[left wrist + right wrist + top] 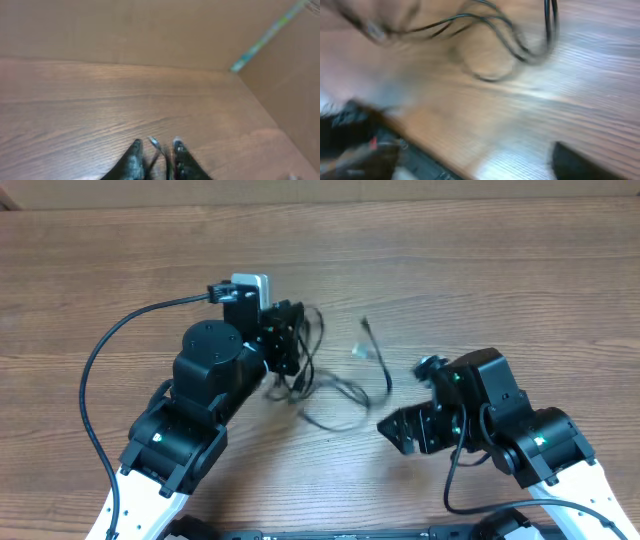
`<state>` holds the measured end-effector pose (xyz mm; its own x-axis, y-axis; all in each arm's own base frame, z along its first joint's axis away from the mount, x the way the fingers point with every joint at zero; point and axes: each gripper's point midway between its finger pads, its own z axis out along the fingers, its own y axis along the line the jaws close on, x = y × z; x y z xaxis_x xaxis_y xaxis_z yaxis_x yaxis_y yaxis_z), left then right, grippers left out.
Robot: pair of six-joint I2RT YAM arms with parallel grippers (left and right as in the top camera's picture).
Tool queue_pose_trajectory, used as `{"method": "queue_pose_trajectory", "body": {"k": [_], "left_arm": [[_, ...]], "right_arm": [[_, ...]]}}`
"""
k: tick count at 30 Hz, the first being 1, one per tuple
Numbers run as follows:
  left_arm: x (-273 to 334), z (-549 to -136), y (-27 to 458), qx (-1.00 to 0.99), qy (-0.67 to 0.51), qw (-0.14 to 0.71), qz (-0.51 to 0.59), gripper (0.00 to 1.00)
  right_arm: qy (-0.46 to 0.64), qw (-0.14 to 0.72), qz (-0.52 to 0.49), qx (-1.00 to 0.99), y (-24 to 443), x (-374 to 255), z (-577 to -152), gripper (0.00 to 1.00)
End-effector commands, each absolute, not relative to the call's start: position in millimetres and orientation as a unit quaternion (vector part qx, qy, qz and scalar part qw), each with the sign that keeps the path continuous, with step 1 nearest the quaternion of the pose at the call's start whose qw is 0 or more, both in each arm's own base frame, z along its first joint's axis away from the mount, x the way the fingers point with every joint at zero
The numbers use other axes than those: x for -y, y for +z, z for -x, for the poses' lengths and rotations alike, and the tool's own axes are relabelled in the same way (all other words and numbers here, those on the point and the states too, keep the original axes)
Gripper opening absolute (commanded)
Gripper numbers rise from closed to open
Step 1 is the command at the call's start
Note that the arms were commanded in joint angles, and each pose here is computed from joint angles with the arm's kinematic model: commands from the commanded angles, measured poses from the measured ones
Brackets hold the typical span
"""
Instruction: Untangle cables
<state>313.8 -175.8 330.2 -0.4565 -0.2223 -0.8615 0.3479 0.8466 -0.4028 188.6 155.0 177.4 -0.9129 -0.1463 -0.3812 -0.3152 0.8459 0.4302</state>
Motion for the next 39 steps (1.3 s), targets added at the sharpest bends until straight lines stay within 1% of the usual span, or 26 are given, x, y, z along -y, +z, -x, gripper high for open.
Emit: {"method": "queue_pose_trajectory", "body": {"k": [1, 3, 7, 10, 11, 13, 14, 17, 18, 19, 21, 23, 24, 26, 32, 35, 36, 39], "left_arm": [[194.2, -300.4, 338.3, -0.793, -0.295, 0.519, -0.118, 0.39], [199.7, -296.0, 338.6, -0.789, -0.302, 0.516, -0.142, 0.45], [203.2, -292.7, 337.5, -0.787, -0.304, 0.513, -0.160, 0.47], [197.7, -293.8, 328.1, -0.800, -0.286, 0.505, -0.153, 0.61], [194.5, -292.5, 318.2, -0.813, -0.276, 0.491, -0.150, 0.63], [192.2, -285.1, 298.8, -0.834, -0.263, 0.458, -0.161, 0.61], [194.1, -279.7, 291.5, -0.837, -0.258, 0.445, -0.187, 0.57], [204.1, -253.5, 260.0, -0.836, -0.252, 0.384, -0.300, 0.57], [207.5, -239.8, 242.0, -0.835, -0.255, 0.344, -0.347, 0.61], [208.4, -234.0, 232.5, -0.834, -0.256, 0.323, -0.367, 0.65], [211.1, -224.7, 215.5, -0.830, -0.260, 0.286, -0.402, 0.79], [216.1, -214.2, 200.4, -0.817, -0.274, 0.249, -0.442, 0.90], [219.4, -207.7, 193.7, -0.806, -0.286, 0.231, -0.464, 0.95], [226.3, -192.3, 178.9, -0.776, -0.314, 0.191, -0.512, 0.99], [229.5, -164.9, 136.7, -0.745, -0.315, 0.093, -0.581, 1.00], [227.4, -156.0, 111.9, -0.747, -0.287, 0.040, -0.598, 1.00], [226.5, -150.8, 97.4, -0.747, -0.268, 0.010, -0.608, 1.00], [226.1, -143.2, 75.8, -0.743, -0.242, -0.031, -0.624, 1.00]], "right_arm": [[0.198, 0.204, 0.024, -0.958, 179.3, -134.5, -209.4, 1.00], [0.201, 0.209, 0.023, -0.957, 181.0, -135.3, -211.3, 1.00], [0.206, 0.222, 0.025, -0.953, 186.3, -136.1, -213.0, 1.00], [0.209, 0.229, 0.025, -0.950, 190.2, -135.3, -211.8, 1.00], [0.202, 0.237, 0.012, -0.950, 191.8, -130.9, -213.0, 1.00], [0.181, 0.247, -0.024, -0.952, 192.1, -119.4, -215.1, 1.00], [0.176, 0.250, -0.036, -0.951, 192.4, -116.0, -215.7, 1.00], [0.161, 0.265, -0.087, -0.947, 195.3, -104.4, -219.2, 1.00], [0.159, 0.270, -0.103, -0.944, 196.7, -101.5, -220.4, 1.00], [0.159, 0.272, -0.107, -0.943, 197.4, -100.6, -220.9, 1.00], [0.160, 0.274, -0.107, -0.942, 198.1, -100.9, -221.4, 1.00], [0.160, 0.274, -0.107, -0.942, 198.1, -100.9, -221.6, 1.00], [0.160, 0.274, -0.107, -0.942, 198.0, -100.9, -221.5, 1.00], [0.160, 0.274, -0.106, -0.942, 198.0, -100.9, -221.5, 1.00], [0.153, 0.274, -0.108, -0.943, 197.1, -98.5, -221.1, 1.00], [0.148, 0.275, -0.110, -0.944, 196.6, -96.5, -221.3, 1.00], [0.144, 0.278, -0.112, -0.943, 196.7, -95.1, -222.0, 1.00], [0.140, 0.280, -0.113, -0.943, 196.8, -93.7, -222.6, 1.00]]}}
